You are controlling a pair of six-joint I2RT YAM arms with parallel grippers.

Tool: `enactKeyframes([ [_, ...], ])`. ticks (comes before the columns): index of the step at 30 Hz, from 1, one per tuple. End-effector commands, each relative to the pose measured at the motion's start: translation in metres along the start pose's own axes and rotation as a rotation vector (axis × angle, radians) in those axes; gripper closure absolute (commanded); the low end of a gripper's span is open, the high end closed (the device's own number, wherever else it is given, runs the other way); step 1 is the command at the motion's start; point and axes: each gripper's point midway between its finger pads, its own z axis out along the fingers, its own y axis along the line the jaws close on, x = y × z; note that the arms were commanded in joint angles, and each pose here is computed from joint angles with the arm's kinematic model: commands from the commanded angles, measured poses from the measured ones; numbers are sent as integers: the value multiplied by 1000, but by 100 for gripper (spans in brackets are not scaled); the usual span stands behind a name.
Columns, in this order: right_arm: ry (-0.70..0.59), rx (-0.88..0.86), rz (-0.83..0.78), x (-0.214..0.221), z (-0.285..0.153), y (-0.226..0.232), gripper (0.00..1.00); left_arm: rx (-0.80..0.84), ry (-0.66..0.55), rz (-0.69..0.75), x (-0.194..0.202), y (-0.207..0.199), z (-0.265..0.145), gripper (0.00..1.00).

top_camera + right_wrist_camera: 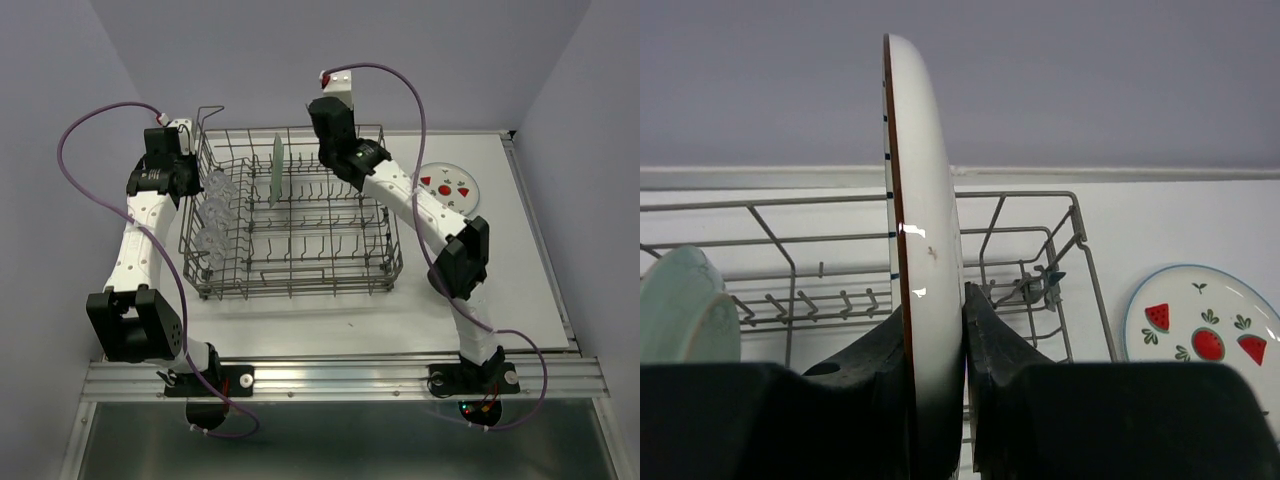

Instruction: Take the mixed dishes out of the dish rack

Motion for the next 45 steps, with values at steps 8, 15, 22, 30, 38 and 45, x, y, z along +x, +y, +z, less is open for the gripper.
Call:
enactKeyframes([
  [8, -217, -159, 569, -141, -33, -155, 99, -73, -2, -36, -3, 16, 13, 100],
  [15, -132, -217, 674, -100, -9, -260, 99, -82, -3, -49, -6, 17, 15, 100],
  [22, -37, -249, 760, -23, 7, -342, 99, -73, -7, -69, -9, 14, 14, 100],
  [30, -46, -340, 718, 48, 24, -372, 99, -85, -18, -88, -15, 16, 15, 100],
  [38, 47, -380, 683, 111, 45, -361, 99, -111, -20, -94, -18, 21, 13, 100],
  [45, 76, -425, 714, 138, 57, -353, 99, -106, -26, -122, -21, 19, 13, 100],
])
